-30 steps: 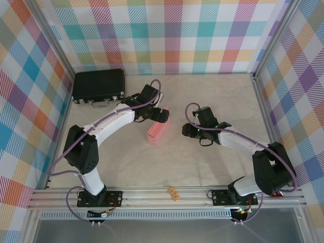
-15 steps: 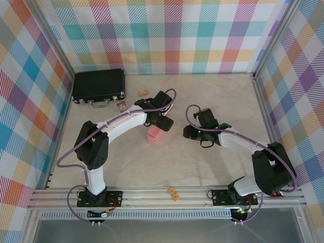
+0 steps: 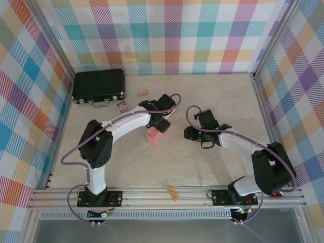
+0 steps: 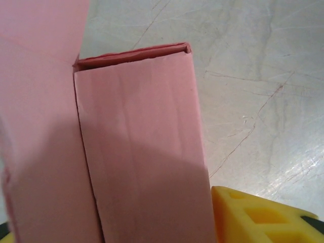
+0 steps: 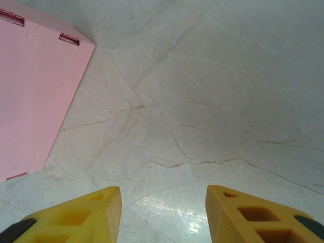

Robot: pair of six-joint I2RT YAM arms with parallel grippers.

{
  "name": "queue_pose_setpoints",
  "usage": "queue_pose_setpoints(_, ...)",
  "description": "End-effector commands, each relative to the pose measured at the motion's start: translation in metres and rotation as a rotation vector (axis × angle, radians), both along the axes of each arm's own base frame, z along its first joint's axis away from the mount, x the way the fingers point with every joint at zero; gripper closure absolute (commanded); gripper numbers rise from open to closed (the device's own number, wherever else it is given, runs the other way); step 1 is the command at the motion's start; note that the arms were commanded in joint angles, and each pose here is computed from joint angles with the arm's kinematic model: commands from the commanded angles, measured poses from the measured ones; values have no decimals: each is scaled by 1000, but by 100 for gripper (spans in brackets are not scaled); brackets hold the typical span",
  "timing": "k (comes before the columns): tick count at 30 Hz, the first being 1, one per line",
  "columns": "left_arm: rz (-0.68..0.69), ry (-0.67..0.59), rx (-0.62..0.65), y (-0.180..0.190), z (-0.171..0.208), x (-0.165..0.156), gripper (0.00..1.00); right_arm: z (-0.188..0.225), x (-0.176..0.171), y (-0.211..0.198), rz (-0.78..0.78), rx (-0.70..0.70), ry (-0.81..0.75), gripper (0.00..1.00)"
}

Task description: Fold the paper box

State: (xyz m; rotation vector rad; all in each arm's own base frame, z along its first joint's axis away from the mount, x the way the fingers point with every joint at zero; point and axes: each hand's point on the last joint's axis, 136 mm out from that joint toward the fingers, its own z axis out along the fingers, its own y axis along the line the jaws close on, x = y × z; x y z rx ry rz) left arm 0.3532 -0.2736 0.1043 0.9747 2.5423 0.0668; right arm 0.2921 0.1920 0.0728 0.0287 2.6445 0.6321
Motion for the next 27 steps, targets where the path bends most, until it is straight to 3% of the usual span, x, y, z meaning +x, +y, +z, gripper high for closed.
queue_pose_setpoints(1,-124,12,26,-9,2,-2,49,1,-2,-6,-11,-6,-1,52)
queue_pose_setpoints(5,-222,4,25,-17,3,-1,50,2,-3,-12,-24,-12,-4,52)
queue_pose_setpoints(9,-411,-21,-13,-32,4,-8,50,0,-7,-17,-37,-15,2,51)
queue_pose_setpoints(17,-698,42,-33,-45,1,-17,49,-3,-12,-24,-66,-7,8,51)
queue_pose_setpoints(27,-918,27,-13,-43,-6,-17,48,-3,-15,-25,-84,10,16,51)
